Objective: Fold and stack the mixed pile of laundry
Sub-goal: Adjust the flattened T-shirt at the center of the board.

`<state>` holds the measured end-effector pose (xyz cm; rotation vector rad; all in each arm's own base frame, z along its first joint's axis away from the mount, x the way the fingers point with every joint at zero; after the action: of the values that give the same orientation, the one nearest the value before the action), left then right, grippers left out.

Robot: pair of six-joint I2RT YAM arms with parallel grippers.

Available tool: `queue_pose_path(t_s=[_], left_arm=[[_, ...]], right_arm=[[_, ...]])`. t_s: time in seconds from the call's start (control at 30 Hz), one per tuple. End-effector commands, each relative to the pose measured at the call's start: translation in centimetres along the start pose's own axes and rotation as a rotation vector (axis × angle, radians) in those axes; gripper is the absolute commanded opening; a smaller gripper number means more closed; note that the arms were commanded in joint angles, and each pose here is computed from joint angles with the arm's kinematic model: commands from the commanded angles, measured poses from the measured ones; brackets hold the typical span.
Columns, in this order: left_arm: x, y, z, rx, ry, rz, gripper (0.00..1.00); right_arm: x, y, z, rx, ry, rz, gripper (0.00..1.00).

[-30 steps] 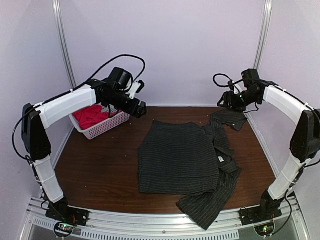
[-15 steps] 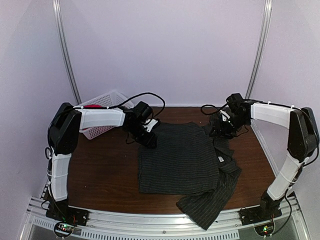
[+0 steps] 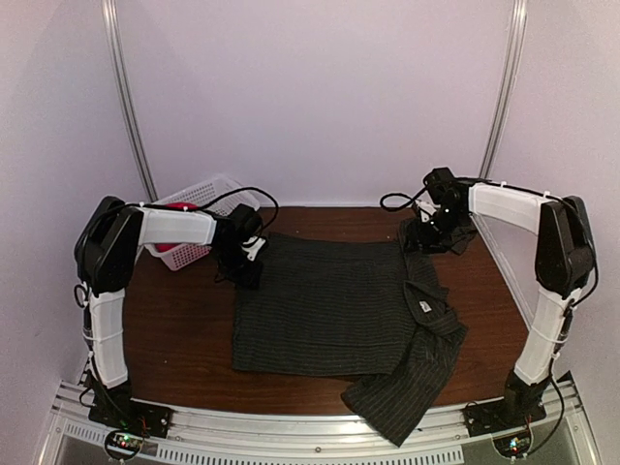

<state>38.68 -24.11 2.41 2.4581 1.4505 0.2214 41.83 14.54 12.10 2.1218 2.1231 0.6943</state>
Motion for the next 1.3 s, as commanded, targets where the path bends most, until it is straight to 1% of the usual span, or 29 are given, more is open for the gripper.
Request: queue_pose_path(t_s=[0.0,0.1,0.2,0.3,0.4,0.5,0.63,0.67,0.73,0.77,0.83,0.97,1.1,1.27], left_arm=[[2.1,-4.5,0.9,0.148,0.066,-0.034,0.38],[1.8,-4.1,0.7,0.141,0.050,-0.034,0.38],[1.8,-4.1,0.9,0.141,0.048,-0.038,0.38],[1.8,-4.3,1.1,0.146,0.050,-0.041,0.37],[2.0,-4.5,1.1,0.151,0.056,-0.044,0.37],[2.3,-4.6,1.1,0.153,0.059,-0.048,0.36],[3.0,-4.7,1.2,0.155,0.063,-0.067,0.36],[3.1,-4.6,1.2,0.153,0.060,-0.067,0.35],[3.2,-4.6,1.2,0.153,0.057,-0.066,0.35],[3.2,-4.7,1.3,0.154,0.059,-0.066,0.35],[3.4,-4.7,1.3,0.157,0.059,-0.070,0.35],[3.8,-5.0,1.4,0.165,0.064,-0.078,0.33],[4.3,-5.5,1.4,0.178,0.071,-0.091,0.30],[5.2,-6.2,1.3,0.191,0.086,-0.106,0.29]], right_arm=[[-0.2,0.5,2.2,0.024,-0.136,-0.070,0.57],[-0.7,2.2,3.4,0.011,-0.210,-0.079,0.57],[-0.8,4.0,4.6,-0.018,-0.250,-0.094,0.62],[-0.9,5.9,5.6,-0.045,-0.299,-0.114,0.64],[-1.8,6.9,6.3,-0.055,-0.386,-0.143,0.64],[-2.8,7.8,6.7,-0.064,-0.457,-0.186,0.60],[-3.3,7.7,7.9,-0.030,-0.481,-0.222,0.61],[-3.0,7.7,8.1,-0.030,-0.464,-0.219,0.62],[-2.3,8.0,8.3,-0.045,-0.426,-0.203,0.69],[-1.9,8.2,8.4,-0.054,-0.415,-0.198,0.74],[-1.3,8.2,8.8,-0.056,-0.407,-0.203,0.79],[-2.0,7.3,10.8,-0.009,-0.447,-0.224,0.80],[-3.9,7.2,10.2,0.001,-0.527,-0.239,0.80],[-6.8,8.9,7.0,-0.041,-0.603,-0.240,0.79]])
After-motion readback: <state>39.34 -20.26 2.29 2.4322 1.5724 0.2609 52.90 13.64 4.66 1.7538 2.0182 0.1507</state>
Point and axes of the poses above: each gripper's point midway between its finger pads, its own z axis out along the fingers, its own x axis along the line the jaws close on, y = z × x, the point moved 1 cm from there along -z, back along the fingers, and after that the axes turned 3 degrees about z, right-handed, at the moved point
